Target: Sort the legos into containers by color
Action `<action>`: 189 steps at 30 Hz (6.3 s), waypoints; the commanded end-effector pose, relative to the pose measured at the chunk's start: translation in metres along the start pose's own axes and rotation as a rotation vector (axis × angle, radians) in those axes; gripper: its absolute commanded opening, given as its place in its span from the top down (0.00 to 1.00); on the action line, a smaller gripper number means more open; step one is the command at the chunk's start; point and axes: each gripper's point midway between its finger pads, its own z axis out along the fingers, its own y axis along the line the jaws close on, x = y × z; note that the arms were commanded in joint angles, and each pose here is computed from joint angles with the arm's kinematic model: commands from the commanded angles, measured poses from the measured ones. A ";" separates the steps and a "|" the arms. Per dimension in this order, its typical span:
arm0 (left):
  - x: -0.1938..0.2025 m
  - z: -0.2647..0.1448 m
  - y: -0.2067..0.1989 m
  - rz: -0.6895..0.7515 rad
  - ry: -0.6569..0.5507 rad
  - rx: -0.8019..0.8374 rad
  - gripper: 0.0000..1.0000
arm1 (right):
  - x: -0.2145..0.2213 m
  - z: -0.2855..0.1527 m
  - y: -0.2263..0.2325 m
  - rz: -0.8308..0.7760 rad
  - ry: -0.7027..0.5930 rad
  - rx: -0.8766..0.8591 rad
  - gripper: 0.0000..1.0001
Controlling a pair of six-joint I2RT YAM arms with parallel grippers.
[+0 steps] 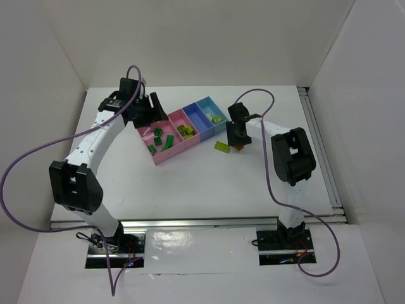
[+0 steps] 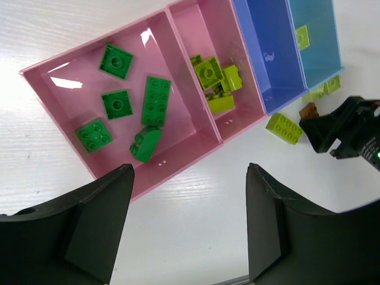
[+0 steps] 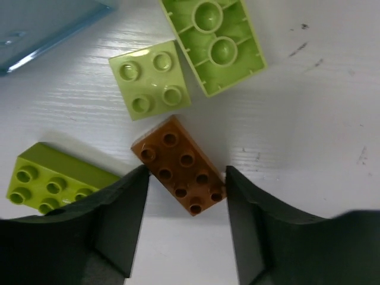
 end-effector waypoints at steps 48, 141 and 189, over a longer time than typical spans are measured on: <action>0.078 0.015 -0.058 0.291 0.136 -0.108 0.17 | -0.089 -0.109 0.043 0.149 -0.412 -0.118 0.47; 0.168 0.052 -0.114 0.287 0.291 -0.212 0.67 | -0.079 0.014 -0.028 0.272 -0.177 -0.039 0.71; -0.012 0.035 -0.042 -0.016 0.045 -0.173 0.19 | -0.164 -0.062 0.082 0.100 -0.360 -0.293 0.74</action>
